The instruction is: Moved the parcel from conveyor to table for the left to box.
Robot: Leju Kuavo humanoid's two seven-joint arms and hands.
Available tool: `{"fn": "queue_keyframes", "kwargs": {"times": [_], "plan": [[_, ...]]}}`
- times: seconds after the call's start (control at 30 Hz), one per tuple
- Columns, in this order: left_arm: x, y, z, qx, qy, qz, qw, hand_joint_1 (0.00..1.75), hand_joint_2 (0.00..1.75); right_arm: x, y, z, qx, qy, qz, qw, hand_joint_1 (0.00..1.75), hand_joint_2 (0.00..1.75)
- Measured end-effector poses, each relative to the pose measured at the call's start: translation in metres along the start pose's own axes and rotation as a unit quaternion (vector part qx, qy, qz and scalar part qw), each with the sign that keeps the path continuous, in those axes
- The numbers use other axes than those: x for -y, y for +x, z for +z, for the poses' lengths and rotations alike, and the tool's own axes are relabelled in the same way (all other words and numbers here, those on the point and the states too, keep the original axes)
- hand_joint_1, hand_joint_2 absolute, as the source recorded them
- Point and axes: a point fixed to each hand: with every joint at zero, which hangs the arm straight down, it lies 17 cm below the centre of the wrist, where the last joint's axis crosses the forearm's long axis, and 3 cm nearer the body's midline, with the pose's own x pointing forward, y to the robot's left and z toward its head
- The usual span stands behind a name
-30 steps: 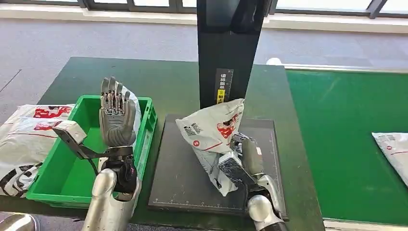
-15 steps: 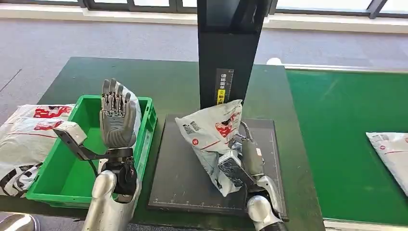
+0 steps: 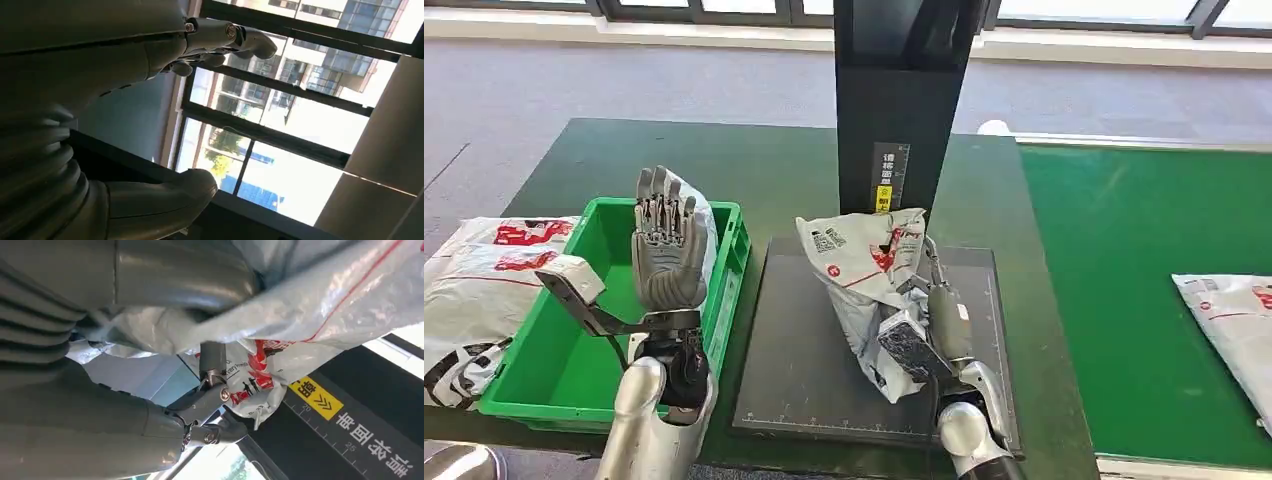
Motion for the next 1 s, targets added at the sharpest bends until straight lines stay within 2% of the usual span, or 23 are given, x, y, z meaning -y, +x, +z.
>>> {"fn": "queue_keyframes", "kwargs": {"times": [0.7, 1.0], "plan": [[0.0023, -0.0018, -0.0001, -0.004, -0.006, -0.008, 1.0, 0.0, 1.75, -0.007, -0.0023, 0.002, -0.007, 0.019, -0.033, 0.999, 0.0, 0.0], [0.0033, -0.0018, -0.0005, -0.003, -0.008, -0.012, 1.0, 0.0, 1.75, -0.0079, 0.0062, 0.0002, 0.01, 0.024, -0.088, 0.996, 0.0, 0.0]]}}
